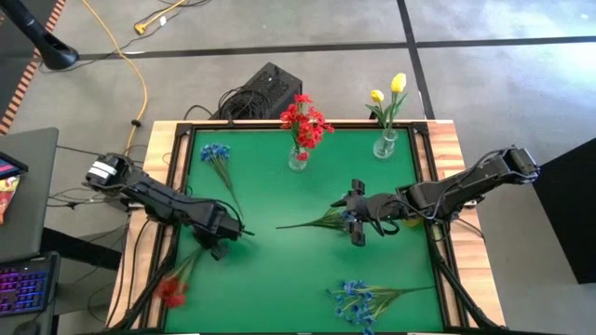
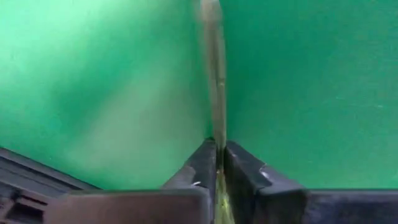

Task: Sort flowers into vase by color
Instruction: Put the red flowers into the left white transparent vase

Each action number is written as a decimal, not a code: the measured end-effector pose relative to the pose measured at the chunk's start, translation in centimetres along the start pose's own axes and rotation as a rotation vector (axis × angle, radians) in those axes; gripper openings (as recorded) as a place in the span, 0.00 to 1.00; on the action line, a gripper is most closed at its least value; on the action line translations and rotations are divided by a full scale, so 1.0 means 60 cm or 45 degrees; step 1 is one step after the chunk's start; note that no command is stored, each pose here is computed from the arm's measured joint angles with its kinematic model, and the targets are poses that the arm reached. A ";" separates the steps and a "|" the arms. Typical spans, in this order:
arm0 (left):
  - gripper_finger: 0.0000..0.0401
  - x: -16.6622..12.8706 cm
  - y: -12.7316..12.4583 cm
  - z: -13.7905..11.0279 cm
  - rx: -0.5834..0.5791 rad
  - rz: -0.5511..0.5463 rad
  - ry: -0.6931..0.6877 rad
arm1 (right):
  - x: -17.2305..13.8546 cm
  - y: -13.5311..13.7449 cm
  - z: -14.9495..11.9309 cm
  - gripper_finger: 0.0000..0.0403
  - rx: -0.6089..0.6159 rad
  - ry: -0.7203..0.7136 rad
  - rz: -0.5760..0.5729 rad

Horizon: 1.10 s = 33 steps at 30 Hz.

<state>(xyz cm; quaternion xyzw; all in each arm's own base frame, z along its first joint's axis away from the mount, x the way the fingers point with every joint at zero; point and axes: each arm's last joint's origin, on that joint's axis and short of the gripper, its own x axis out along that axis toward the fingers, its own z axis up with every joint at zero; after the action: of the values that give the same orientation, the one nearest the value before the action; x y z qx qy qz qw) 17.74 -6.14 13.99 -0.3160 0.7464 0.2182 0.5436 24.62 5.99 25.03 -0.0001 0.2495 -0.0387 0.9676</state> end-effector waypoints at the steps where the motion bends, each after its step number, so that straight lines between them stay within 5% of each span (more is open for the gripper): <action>1: 0.02 -0.005 -0.004 0.001 0.026 -0.005 -0.015 | 0.000 0.000 0.000 0.67 0.000 0.000 0.000; 14: 0.00 -0.120 -0.100 0.024 0.480 -0.330 -0.484 | 0.001 -0.001 0.000 0.67 -0.004 0.010 0.040; 19: 0.00 -0.157 -0.139 0.048 0.611 -0.651 -0.778 | -0.001 0.017 -0.004 0.67 -0.393 0.002 0.187; 25: 0.00 -0.186 -0.143 0.080 0.474 -0.838 -0.960 | 0.020 0.065 -0.020 0.67 -1.131 -0.087 0.283; 28: 0.00 -0.197 -0.138 0.094 0.379 -0.920 -0.976 | 0.043 0.092 -0.024 0.67 -1.438 -0.183 0.170; 33: 0.00 -0.207 -0.137 0.102 0.363 -1.010 -0.970 | 0.082 0.114 -0.026 0.67 -1.721 -0.243 -0.130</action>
<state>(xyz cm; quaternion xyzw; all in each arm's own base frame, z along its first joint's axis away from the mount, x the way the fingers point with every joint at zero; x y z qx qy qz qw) 30.29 -4.90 24.01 -0.3947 0.3437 -0.0069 0.8521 28.68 12.46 21.14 -0.6194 0.1323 0.0802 0.7697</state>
